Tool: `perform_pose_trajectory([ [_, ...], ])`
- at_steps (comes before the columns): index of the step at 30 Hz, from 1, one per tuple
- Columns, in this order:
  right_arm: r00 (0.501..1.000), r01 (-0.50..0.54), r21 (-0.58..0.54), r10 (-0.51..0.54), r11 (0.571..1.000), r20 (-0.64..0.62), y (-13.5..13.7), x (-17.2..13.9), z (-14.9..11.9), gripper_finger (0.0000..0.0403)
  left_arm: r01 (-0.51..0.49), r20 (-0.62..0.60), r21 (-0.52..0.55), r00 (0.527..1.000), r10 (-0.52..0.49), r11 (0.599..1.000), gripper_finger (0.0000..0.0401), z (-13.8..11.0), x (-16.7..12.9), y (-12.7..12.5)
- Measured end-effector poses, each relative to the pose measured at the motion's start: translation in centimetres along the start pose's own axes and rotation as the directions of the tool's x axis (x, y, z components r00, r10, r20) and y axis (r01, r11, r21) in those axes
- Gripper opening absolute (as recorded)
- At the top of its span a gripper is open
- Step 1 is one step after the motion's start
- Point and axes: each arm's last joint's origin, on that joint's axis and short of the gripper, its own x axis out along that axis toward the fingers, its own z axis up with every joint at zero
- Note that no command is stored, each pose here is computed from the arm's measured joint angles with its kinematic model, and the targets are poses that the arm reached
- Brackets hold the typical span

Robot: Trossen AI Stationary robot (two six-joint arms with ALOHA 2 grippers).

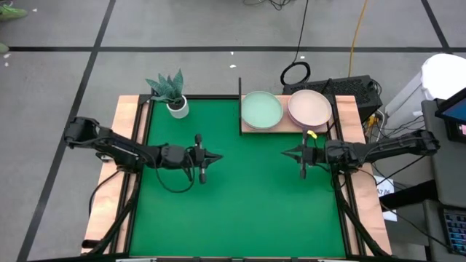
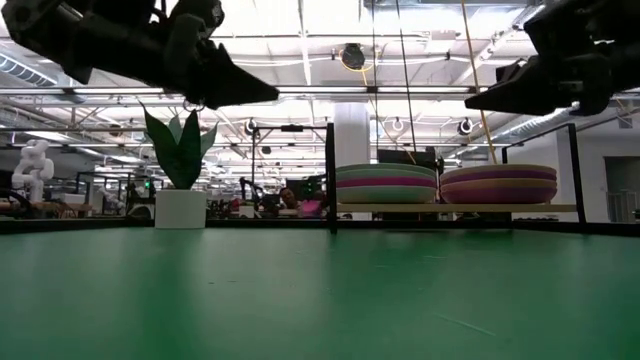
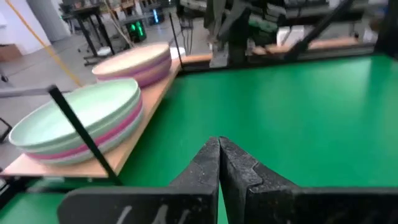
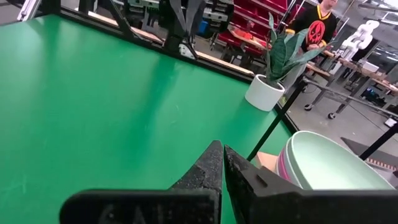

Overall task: Place and stack plates onto a shelf
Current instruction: Return to Home Position

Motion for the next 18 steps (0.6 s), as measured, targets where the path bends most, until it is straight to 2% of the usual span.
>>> perform_pose_trajectory([
  [5,1.000,-0.008,-0.009,0.008,1.000,-0.024,0.3,0.0,-0.9,0.0000,0.006,-0.025,-0.001,1.000,-0.006,1.000,0.0004,1.0,-1.6,0.2],
  [11,1.000,-0.007,-0.013,0.007,1.000,-0.021,0.6,-0.1,-2.0,0.0000,0.023,-0.001,0.004,1.000,-0.023,1.000,0.0003,2.2,-3.2,-0.2],
  [18,0.999,0.010,-0.003,-0.010,1.000,0.041,0.7,-0.2,-2.1,0.0000,0.024,-0.008,0.001,1.000,-0.024,1.000,0.0003,0.2,-4.6,-0.1],
])
